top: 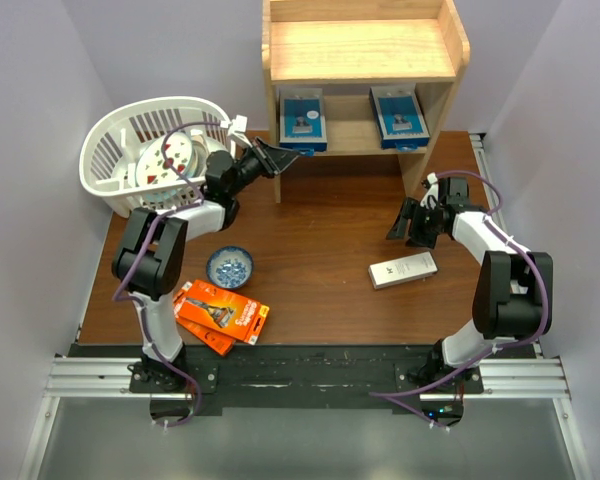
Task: Place and organize the shaving razors onto the shelf
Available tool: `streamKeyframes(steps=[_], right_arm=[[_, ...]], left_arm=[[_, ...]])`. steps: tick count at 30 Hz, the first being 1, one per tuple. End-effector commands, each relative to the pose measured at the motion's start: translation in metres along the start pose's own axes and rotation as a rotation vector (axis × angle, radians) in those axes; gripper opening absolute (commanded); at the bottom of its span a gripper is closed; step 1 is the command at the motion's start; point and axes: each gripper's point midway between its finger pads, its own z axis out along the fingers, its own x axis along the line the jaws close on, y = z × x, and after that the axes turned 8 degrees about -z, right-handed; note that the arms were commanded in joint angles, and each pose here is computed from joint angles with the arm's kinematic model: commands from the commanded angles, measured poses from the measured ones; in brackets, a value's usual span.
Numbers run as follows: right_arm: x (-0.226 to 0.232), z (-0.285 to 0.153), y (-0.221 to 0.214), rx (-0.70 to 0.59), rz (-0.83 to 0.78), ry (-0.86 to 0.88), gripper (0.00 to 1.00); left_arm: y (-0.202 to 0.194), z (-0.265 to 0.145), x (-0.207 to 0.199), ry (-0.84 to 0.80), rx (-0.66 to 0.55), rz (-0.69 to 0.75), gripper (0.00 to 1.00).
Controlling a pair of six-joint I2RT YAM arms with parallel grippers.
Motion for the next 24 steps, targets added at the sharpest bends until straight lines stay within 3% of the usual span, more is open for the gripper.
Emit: streamKeyframes(steps=[1,10,11,12,16,20,24], right_arm=[[0.0,-0.003,0.016,-0.047,-0.016,-0.008,0.66],[0.0,-0.003,0.021,-0.058,-0.022,-0.009,0.66],[0.0,-0.002,0.021,-0.057,-0.02,-0.009,0.67],[0.001,-0.002,0.021,-0.057,-0.02,-0.006,0.67],[0.001,-0.002,0.023,-0.058,-0.022,-0.006,0.67],[0.004,-0.017,0.037,-0.063,-0.104,0.008,0.71],[-0.001,-0.032,0.04,-0.04,-0.348,0.019,0.74]], left_arm=[[0.017,0.008,0.012,0.046,-0.054,-0.024,0.07],[0.016,0.0,0.014,0.079,-0.057,-0.056,0.09],[0.014,-0.001,0.016,0.085,-0.055,-0.058,0.12],[0.014,-0.002,0.015,0.081,-0.051,-0.058,0.26],[0.011,-0.006,0.01,0.07,-0.034,-0.044,0.45],[0.002,-0.023,-0.002,0.089,0.014,-0.036,0.51],[-0.021,-0.057,-0.006,0.14,0.07,-0.041,0.54]])
